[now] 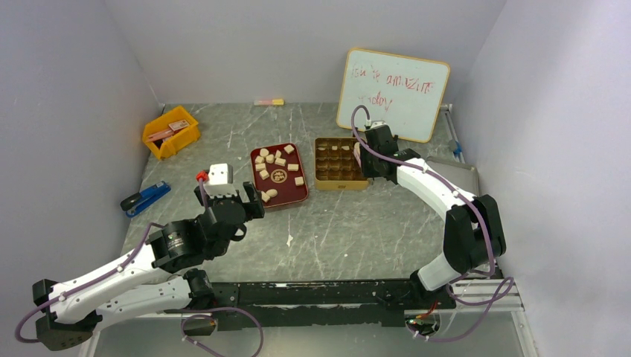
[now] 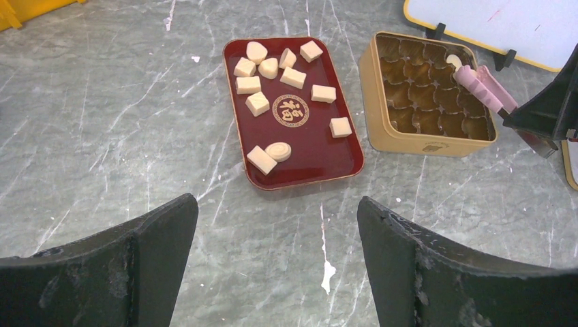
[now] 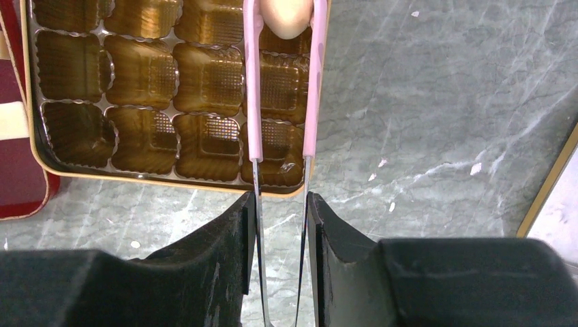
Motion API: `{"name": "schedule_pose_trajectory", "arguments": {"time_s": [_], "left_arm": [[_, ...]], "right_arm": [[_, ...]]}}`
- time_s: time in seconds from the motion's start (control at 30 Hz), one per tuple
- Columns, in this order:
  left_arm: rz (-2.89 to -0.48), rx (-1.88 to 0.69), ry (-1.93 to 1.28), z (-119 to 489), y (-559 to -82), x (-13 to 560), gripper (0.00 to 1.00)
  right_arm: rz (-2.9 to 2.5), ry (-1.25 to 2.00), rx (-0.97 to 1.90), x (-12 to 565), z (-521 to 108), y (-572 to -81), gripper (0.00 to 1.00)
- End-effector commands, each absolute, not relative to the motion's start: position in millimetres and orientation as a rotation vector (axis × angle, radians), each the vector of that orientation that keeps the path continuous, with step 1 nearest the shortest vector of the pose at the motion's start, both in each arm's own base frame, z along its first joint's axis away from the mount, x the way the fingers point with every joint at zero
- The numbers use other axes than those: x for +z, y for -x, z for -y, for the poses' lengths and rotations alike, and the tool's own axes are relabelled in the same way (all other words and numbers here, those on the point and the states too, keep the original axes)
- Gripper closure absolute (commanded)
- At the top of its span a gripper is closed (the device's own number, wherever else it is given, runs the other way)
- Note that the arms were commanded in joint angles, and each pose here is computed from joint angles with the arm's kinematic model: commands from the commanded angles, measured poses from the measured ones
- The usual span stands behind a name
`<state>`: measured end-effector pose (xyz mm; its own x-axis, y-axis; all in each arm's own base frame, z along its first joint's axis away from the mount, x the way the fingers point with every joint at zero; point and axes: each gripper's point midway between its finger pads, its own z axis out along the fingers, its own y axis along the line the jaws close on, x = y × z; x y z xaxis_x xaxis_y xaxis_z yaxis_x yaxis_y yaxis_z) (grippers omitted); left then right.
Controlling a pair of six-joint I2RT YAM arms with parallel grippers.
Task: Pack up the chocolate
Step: Place the fake chocolate in the packing box.
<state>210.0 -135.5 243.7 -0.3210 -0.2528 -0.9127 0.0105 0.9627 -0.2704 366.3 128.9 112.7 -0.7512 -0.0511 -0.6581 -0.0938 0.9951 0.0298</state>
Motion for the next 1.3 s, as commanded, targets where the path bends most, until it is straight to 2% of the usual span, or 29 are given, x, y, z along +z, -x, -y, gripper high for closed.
{"name": "schedule_pose_trajectory", "arguments": {"time_s": [0.0, 0.33, 0.8, 1.27], "left_arm": [[-1.845, -0.315, 0.211, 137.9, -211.4, 263.4, 0.09], [-1.841, -0.314, 0.207, 138.9, -212.2, 266.1, 0.09], [-1.846, -0.308, 0.207, 141.1, -213.5, 263.5, 0.09], [-1.852, -0.307, 0.209, 141.5, -213.2, 259.8, 0.09]], "right_arm": [[-2.330, 0.073, 0.130, 142.9, -134.4, -380.9, 0.65], [-2.328, 0.074, 0.140, 143.8, -135.6, -381.8, 0.65], [-2.260, 0.131, 0.238, 174.5, -155.1, -382.7, 0.69], [-2.219, 0.331, 0.259, 190.0, -229.5, -359.8, 0.74]]}}
